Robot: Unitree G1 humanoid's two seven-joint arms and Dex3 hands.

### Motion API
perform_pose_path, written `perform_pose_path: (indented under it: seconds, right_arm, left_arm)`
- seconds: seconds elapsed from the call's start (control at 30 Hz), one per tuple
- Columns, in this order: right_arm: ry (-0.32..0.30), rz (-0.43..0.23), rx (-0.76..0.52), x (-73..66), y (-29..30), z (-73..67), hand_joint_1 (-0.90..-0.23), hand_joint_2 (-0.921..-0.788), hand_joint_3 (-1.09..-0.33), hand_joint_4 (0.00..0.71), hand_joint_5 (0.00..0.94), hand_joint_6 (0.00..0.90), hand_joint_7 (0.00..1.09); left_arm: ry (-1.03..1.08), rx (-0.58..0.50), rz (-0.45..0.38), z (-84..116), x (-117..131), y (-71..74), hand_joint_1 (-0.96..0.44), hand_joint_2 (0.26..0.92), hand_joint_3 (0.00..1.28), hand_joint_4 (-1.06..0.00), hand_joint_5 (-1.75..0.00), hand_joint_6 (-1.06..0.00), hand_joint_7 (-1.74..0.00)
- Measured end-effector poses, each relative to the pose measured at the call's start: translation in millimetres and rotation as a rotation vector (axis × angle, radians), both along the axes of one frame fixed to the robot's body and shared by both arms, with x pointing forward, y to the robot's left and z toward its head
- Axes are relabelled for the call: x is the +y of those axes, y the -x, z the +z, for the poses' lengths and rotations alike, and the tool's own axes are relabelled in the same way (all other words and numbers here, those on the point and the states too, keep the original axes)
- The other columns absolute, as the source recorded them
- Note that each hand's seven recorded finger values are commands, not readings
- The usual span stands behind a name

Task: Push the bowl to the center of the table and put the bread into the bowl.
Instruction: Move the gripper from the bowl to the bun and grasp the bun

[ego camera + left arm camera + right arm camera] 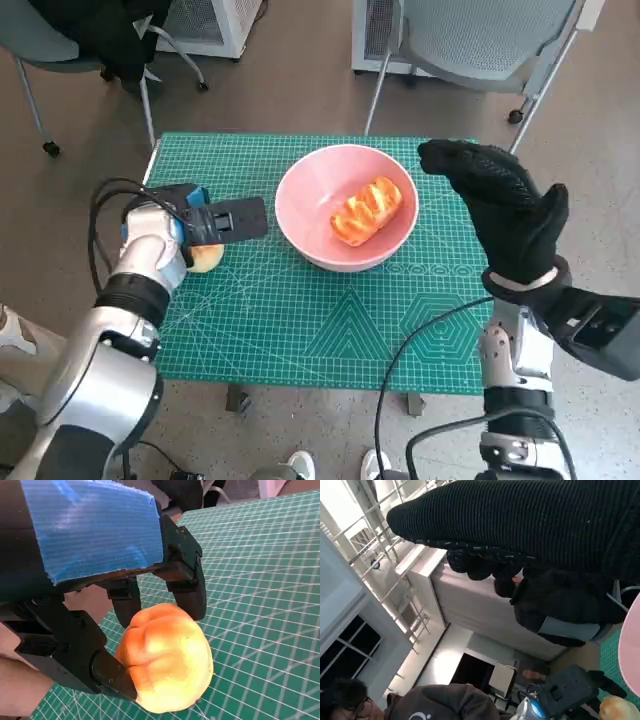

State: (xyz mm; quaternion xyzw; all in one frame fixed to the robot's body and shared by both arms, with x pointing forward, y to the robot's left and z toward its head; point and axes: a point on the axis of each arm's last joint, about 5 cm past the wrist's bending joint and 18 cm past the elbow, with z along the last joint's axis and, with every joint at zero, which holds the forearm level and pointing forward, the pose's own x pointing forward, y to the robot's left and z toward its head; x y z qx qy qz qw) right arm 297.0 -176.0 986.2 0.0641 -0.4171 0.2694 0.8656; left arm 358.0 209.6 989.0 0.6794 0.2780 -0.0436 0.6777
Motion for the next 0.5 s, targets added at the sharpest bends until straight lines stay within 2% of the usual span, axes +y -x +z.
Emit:
perform_pose_path:
  seconds: [0.07,0.23,0.33,0.47,0.5]
  right_arm:
    - [-0.001,0.001,0.001,0.2,-0.3,0.0,-0.706,-0.921,-0.797,0.081,0.004,0.032,0.22]
    - [-0.002,0.005,0.002,0.9,-1.1,0.0,-0.706,-0.921,-0.797,0.081,0.003,0.032,0.22]
    - [-0.003,0.007,0.004,1.3,-1.4,-0.2,-0.705,-0.921,-0.800,0.081,0.003,0.032,0.22]
    - [-0.009,0.015,0.005,2.8,-2.0,0.0,-0.704,-0.921,-0.805,0.079,0.002,0.029,0.22]
    - [-0.010,0.016,0.004,3.0,-2.1,0.2,-0.704,-0.921,-0.805,0.079,0.002,0.029,0.22]
  left_arm:
    - [0.005,0.006,0.004,0.3,0.6,0.1,0.33,0.791,0.31,-0.69,-1.26,-0.38,-0.51]
    - [0.027,0.015,0.022,1.9,0.8,-0.2,0.37,0.724,0.45,-0.66,-1.31,-0.40,-0.36]
    - [0.041,0.010,0.029,4.4,-0.2,-0.8,0.38,0.687,0.54,-0.65,-1.35,-0.44,-0.35]
    - [0.064,-0.004,0.028,8.3,-1.9,-1.8,0.39,0.673,0.57,-0.64,-1.37,-0.49,-0.36]
    - [0.066,-0.008,0.026,9.2,-2.5,-2.1,0.31,0.690,0.54,-0.63,-1.35,-0.51,-0.54]
